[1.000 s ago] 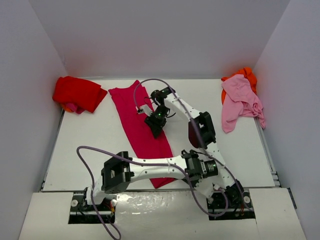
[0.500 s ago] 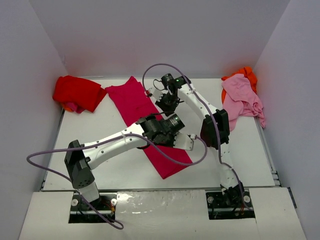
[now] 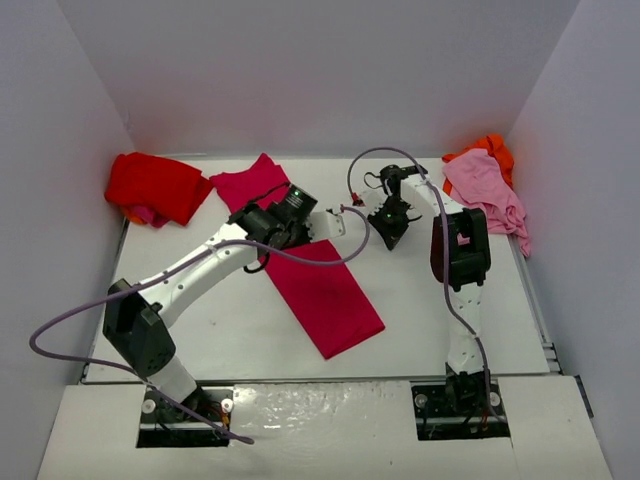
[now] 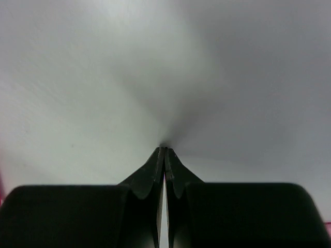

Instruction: Fold and stack the t-shirts

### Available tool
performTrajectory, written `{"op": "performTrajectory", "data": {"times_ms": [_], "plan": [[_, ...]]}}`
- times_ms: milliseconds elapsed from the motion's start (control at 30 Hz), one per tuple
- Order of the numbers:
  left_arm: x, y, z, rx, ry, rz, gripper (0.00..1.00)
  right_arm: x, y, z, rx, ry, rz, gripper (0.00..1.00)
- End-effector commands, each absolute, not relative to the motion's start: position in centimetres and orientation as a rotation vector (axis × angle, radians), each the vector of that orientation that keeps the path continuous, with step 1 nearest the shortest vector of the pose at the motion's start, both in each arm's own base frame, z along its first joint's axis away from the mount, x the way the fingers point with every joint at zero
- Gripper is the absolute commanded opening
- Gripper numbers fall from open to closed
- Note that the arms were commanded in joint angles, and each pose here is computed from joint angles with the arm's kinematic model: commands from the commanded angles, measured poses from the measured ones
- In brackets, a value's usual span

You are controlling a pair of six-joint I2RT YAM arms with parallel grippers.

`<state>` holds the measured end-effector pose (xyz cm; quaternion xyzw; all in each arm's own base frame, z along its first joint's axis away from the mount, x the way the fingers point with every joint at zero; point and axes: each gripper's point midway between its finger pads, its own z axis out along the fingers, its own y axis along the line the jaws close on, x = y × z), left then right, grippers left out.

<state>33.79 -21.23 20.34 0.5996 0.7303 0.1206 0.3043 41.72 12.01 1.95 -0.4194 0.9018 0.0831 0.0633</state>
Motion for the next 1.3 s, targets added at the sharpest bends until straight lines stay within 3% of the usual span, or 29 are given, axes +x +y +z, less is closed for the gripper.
{"op": "performTrajectory", "data": {"times_ms": [0, 167, 600, 867, 1267], "plan": [[37.5, -17.8, 19.3, 1.418, 2.049, 0.411, 0.00, 35.1, 13.1, 5.1, -1.519, 2.641, 0.317, 0.00], [41.7, -13.4, 15.6, 1.287, 2.265, 0.421, 0.00, 30.3, 12.4, 6.4, -1.681, 2.618, 0.293, 0.00], [48.2, -8.4, 5.5, 1.170, 2.624, 0.428, 0.00, 26.7, 13.1, 4.6, -1.854, 2.626, 0.299, 0.00], [50.2, -7.6, 3.0, 1.170, 2.686, 0.458, 0.00, 22.8, 13.6, 0.2, -2.182, 2.656, 0.213, 0.00], [51.9, -8.4, 2.0, 1.248, 2.646, 0.443, 0.00, 17.1, 20.8, -3.6, -2.570, 2.434, 0.356, 0.00]]}}
